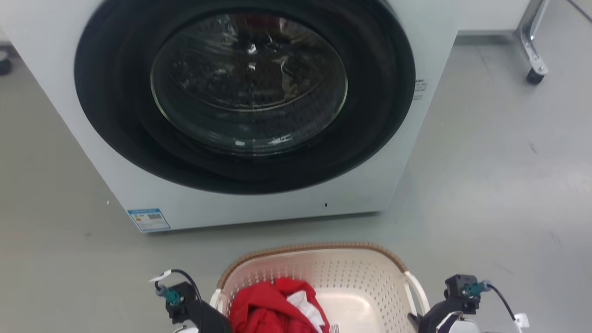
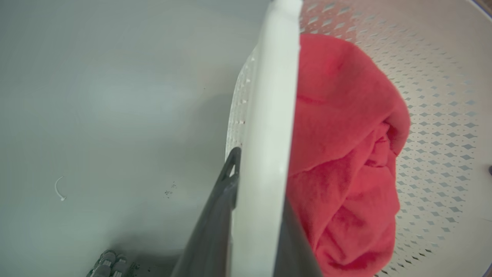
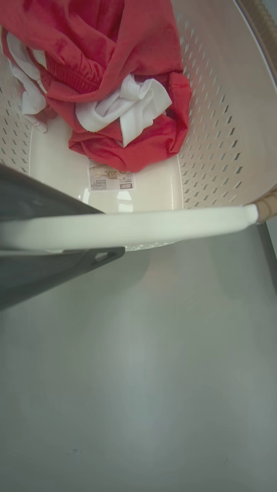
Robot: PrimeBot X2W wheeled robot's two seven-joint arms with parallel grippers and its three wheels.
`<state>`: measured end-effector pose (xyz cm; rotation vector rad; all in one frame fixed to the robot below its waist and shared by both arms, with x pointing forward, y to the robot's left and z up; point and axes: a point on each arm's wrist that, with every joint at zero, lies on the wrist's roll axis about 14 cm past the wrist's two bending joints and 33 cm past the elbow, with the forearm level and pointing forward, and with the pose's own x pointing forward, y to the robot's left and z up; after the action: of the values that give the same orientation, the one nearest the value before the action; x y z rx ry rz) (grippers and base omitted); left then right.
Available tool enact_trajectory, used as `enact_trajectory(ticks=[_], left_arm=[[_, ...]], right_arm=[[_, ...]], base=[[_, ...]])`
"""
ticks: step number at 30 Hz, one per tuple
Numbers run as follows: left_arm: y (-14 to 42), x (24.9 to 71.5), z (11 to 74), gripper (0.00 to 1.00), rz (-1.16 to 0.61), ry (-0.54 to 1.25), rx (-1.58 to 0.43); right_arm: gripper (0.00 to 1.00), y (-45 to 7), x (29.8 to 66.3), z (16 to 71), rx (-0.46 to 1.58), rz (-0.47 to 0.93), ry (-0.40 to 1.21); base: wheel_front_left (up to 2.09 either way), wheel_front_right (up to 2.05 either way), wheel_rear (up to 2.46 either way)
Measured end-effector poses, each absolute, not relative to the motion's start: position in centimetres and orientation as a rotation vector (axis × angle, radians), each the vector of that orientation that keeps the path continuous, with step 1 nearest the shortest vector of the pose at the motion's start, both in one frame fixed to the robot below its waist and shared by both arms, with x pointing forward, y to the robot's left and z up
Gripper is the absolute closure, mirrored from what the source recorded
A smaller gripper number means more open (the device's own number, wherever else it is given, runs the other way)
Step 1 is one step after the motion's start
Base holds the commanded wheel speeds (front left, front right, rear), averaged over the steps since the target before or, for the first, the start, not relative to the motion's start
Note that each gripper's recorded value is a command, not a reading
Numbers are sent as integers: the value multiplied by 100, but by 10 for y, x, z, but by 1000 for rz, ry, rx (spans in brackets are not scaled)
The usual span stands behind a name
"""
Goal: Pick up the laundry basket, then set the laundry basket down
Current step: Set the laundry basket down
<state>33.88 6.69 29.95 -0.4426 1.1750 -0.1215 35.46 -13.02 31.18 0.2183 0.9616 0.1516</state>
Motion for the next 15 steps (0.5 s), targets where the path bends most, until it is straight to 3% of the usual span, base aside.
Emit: enact_trajectory(ticks=[15], left_arm=[[56, 394, 273, 100, -124, 1130, -419]], right_arm=[[100, -141, 407, 288, 192, 142, 901]], base=[[0, 0, 0]])
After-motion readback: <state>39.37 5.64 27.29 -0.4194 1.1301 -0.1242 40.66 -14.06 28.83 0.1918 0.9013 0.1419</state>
